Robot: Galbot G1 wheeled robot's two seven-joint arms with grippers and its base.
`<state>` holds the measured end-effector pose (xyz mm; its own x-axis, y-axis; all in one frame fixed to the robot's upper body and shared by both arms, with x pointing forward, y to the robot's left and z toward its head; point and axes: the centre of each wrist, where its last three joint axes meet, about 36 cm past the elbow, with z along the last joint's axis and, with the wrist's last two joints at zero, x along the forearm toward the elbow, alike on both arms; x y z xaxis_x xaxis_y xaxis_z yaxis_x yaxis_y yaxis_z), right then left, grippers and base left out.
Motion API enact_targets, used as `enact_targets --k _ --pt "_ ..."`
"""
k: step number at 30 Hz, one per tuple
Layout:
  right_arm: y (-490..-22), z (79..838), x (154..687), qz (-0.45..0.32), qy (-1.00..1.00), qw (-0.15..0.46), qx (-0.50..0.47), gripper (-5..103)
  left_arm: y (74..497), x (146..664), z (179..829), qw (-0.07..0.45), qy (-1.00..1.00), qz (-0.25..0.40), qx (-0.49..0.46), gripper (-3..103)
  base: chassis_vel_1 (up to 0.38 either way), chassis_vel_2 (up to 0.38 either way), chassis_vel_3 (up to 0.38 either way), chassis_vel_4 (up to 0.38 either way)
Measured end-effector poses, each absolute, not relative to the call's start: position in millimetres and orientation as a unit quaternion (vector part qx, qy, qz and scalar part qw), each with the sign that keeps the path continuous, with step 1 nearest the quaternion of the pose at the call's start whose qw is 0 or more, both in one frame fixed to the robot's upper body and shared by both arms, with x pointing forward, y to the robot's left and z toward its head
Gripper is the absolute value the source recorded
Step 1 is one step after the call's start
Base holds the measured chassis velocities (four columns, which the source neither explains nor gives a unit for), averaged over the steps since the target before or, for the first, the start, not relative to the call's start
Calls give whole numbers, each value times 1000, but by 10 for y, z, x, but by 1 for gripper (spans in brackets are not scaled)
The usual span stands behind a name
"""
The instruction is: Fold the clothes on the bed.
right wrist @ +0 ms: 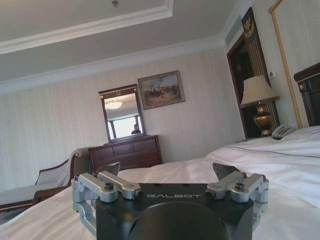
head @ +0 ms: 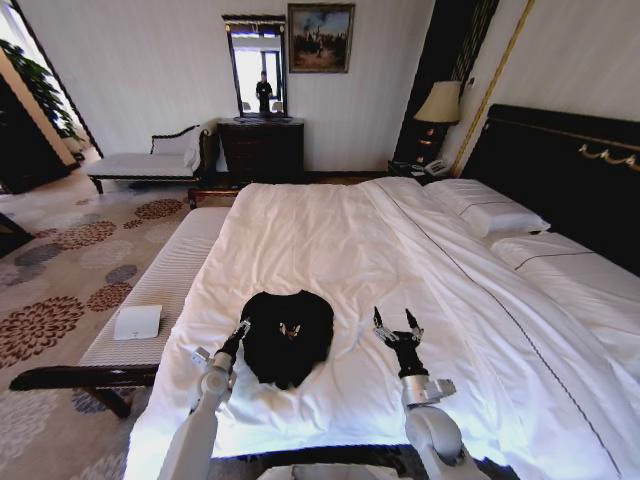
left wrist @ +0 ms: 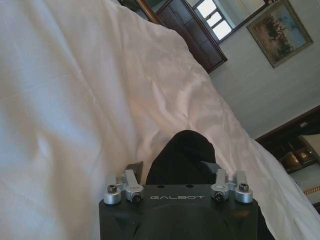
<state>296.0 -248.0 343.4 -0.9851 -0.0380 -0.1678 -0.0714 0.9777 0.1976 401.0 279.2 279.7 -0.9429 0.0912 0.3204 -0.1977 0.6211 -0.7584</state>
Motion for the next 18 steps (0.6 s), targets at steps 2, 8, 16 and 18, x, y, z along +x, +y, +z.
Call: enact_targets --k 2,8,16,18 --pt "-2471 3433 2974 102 991 83 -29 100 2795 4006 2795 164 -883 438 34 53 0 0 0 0" --pt "-2463 3407 3010 102 991 81 -30 100 2787 3972 2759 166 -881 441 39 37 0 0 0 0" --pt "-2508 3384 3117 98 991 83 -34 100 2750 3934 2705 171 -880 441 44 4 0 0 0 0" --pt "-2525 3378 3153 97 991 83 -36 100 2751 3944 2712 170 -880 441 44 1 0 0 0 0"
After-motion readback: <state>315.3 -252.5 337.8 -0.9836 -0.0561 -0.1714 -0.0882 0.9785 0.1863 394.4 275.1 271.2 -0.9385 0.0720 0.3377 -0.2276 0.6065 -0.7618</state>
